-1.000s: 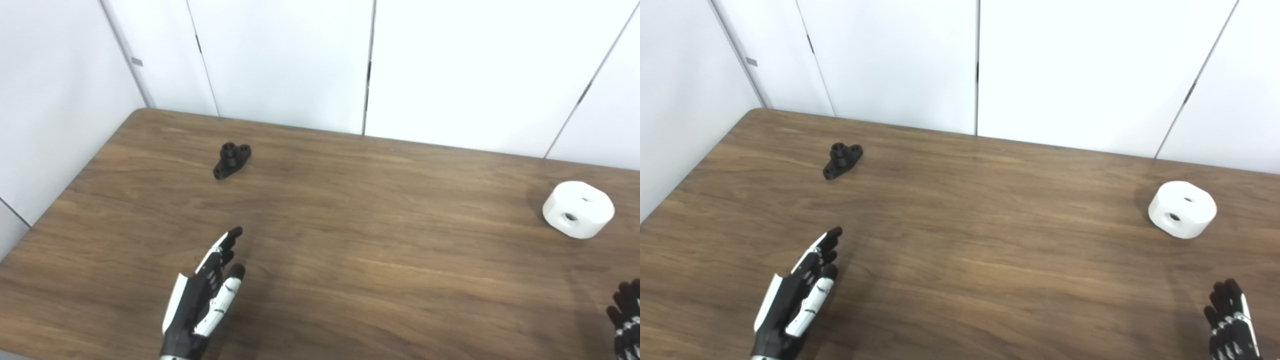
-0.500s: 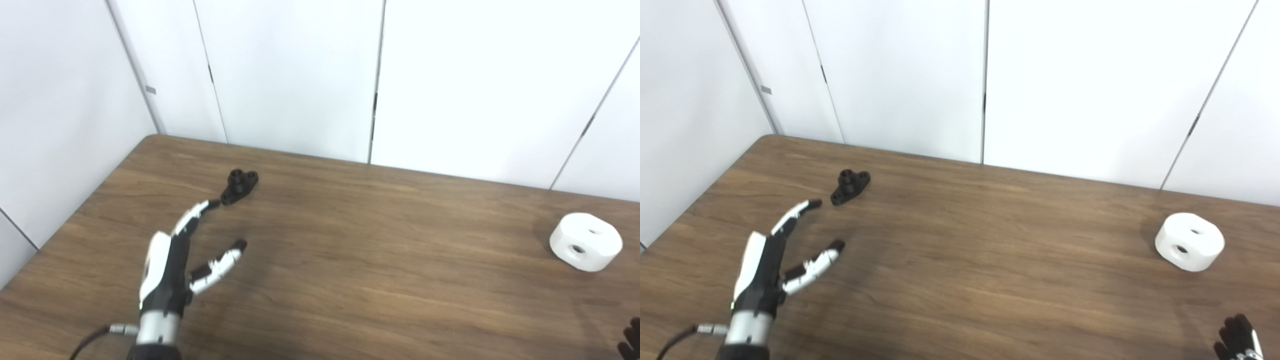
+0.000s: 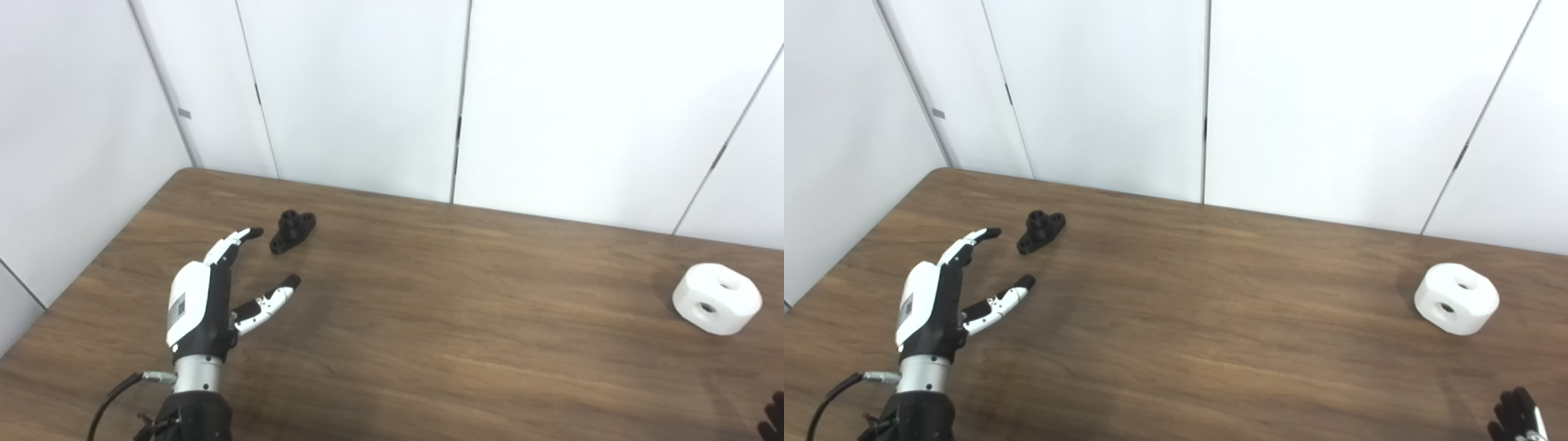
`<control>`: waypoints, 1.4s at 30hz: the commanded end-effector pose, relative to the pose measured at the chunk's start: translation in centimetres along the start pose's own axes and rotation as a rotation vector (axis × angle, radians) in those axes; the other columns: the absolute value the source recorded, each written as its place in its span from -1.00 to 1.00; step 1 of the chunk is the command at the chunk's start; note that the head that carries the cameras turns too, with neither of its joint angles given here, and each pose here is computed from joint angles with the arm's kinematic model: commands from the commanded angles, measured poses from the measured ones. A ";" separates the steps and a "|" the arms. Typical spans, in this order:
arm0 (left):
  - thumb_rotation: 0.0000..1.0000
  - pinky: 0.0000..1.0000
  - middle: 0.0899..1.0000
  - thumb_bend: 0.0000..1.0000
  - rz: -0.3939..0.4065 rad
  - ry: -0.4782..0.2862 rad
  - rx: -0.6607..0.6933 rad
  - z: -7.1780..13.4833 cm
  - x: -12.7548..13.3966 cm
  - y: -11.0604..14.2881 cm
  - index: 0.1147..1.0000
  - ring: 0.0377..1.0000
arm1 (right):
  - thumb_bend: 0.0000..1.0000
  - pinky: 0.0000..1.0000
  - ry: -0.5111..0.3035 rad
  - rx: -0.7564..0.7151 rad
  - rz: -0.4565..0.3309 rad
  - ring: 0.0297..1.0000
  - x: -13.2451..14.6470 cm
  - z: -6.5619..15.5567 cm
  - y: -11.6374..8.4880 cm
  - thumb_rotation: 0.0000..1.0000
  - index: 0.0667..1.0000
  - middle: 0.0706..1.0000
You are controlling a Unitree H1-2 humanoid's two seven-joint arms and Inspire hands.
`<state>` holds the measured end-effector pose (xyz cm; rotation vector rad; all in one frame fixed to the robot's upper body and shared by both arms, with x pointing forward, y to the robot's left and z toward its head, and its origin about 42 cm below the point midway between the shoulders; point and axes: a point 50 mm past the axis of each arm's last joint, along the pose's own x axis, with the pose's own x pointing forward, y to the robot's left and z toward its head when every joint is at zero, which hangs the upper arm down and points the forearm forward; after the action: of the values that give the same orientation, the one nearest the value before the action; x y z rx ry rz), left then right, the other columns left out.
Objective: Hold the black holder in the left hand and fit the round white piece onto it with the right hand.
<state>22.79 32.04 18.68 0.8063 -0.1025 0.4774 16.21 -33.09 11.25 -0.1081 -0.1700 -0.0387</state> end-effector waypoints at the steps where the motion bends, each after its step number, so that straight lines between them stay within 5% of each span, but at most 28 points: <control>1: -0.26 0.65 0.74 0.50 0.050 -0.044 0.011 0.6 0.4 0.6 0.59 0.82 | 0.31 1.00 0.033 0.005 -0.009 1.00 -0.5 -0.8 0.0 1.00 1.00 1.00; 42: -0.21 0.73 0.85 0.55 0.033 -0.020 -0.002 0.0 0.6 1.4 0.67 0.88 | 0.29 1.00 0.035 0.004 -0.014 0.96 -0.4 -1.0 0.0 1.00 1.00 0.98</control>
<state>22.58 32.59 18.55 0.7846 -0.0792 0.4803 16.26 -33.09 11.23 -0.1086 -0.1687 -0.0400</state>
